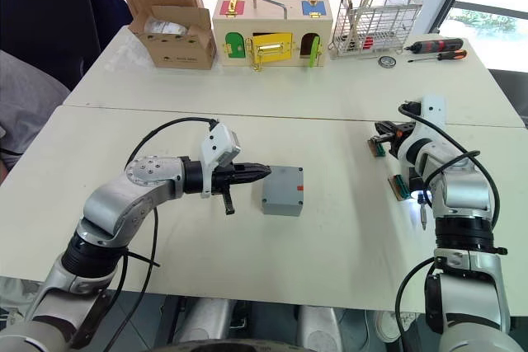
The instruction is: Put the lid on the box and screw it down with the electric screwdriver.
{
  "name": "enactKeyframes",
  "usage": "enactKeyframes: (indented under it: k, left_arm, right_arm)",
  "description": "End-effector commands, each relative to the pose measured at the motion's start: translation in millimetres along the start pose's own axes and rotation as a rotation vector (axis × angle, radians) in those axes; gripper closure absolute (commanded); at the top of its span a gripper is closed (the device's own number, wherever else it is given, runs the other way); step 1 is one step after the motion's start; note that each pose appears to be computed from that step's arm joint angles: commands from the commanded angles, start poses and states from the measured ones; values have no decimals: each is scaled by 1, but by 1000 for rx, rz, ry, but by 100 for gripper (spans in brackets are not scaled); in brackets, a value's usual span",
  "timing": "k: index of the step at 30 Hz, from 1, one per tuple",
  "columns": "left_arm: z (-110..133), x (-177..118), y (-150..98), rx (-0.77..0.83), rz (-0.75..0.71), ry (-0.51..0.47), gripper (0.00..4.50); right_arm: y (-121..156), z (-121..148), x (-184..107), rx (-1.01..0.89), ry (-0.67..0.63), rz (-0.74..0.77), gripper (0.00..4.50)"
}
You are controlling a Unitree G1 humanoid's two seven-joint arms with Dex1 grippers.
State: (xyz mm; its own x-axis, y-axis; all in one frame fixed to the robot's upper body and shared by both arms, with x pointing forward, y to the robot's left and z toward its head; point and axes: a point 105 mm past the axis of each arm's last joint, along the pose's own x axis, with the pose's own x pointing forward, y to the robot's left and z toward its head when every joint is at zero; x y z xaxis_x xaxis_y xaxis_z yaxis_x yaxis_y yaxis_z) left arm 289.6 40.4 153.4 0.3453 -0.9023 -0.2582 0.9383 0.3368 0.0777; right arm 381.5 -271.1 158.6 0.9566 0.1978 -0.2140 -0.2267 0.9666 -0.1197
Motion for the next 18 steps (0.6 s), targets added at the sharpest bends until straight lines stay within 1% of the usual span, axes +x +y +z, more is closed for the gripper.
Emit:
enactKeyframes:
  k: [1, 2, 4, 5, 8, 9, 10, 13, 18]
  left_arm:
    - [11, -4, 2, 39, 4, -36, 450]
    - [11, -5, 3, 41, 6, -35, 450]
    - [12, -10, 4, 47, 8, -27, 450]
    - [11, -14, 3, 52, -1, -15, 450]
    - [2, -32, -8, 63, -59, 57, 450]
    - [0, -35, -10, 61, -71, 73, 450]
    - [-2, -37, -12, 59, -79, 82, 450]
    - [-3, -37, -15, 52, -88, 90, 450]
    - [-5, -33, -18, 49, -87, 91, 450]
  right_arm:
    - [1, 37, -12, -15, -115, 11, 445]
    - [10, 44, -15, -18, -136, 59, 445]
    - [38, 52, -24, -35, -161, 205, 445]
    - [58, 53, -31, -42, -163, 308, 445]
    - [129, 40, -61, -43, -109, 651, 445]
    - [142, 34, -66, -36, -88, 710, 445]
    - [151, 27, -68, -34, -66, 742, 445]
    - [160, 16, -68, -30, -34, 764, 445]
    - [163, 16, -63, -6, -43, 752, 445]
